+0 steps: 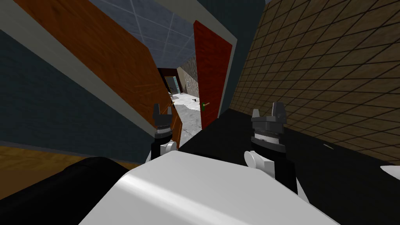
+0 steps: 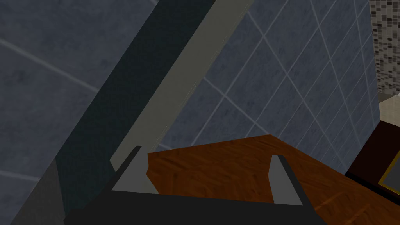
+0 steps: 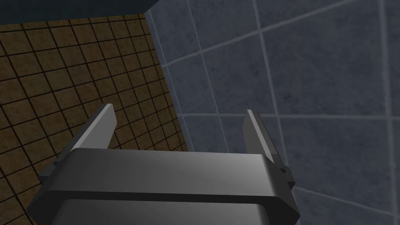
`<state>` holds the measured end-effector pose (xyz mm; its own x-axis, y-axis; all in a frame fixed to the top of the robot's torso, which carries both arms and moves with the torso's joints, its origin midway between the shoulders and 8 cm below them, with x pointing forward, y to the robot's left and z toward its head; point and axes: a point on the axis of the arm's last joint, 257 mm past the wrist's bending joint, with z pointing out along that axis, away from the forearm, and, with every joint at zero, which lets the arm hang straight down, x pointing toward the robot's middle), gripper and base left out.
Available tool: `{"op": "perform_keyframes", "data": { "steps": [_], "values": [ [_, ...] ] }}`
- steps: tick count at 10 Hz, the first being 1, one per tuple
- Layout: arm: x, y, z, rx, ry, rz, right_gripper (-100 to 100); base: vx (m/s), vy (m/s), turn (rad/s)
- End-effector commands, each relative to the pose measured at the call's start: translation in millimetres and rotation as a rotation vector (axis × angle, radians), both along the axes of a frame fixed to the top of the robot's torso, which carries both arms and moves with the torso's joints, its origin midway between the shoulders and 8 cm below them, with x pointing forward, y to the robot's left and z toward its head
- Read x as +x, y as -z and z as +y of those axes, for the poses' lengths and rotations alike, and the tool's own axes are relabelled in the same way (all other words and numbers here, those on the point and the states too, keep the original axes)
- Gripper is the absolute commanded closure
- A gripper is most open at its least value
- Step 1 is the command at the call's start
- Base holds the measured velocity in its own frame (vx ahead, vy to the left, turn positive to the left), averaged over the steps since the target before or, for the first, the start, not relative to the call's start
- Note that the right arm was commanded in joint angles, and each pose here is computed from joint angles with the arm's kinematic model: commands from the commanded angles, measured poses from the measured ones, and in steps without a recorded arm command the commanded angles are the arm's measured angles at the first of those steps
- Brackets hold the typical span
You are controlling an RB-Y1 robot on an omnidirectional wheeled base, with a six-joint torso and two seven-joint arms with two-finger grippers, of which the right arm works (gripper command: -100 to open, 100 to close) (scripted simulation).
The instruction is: Push the door open
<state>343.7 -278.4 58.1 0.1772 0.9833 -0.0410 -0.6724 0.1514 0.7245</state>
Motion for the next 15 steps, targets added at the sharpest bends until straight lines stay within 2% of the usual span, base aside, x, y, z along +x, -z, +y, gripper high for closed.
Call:
{"op": "perform_keyframes", "data": {
  "steps": [1,2,5,10,11,12,15],
  "values": [
    [4.2,7.6,6.1,-0.003,-0.019,0.018,-100,0.076,-0.034,0.032],
    [5.3,9.7,7.8,-0.004,-0.025,0.023,-100,0.215,0.002,0.047],
    [14.4,29.1,23.1,-0.011,-0.072,0.066,-100,0.227,-0.017,0.048],
    [30.2,84.5,66.5,-0.029,-0.198,0.187,-100,0.238,-0.040,0.077],
    [31.7,95.9,75.3,-0.033,-0.222,0.212,-100,0.188,-0.049,0.091],
    [32.3,101.6,79.8,-0.035,-0.235,0.224,-100,0.160,-0.042,0.048],
    [32.9,139.3,108.3,-0.048,-0.315,0.303,-100,0.168,-0.048,0.076]
  ]
}}
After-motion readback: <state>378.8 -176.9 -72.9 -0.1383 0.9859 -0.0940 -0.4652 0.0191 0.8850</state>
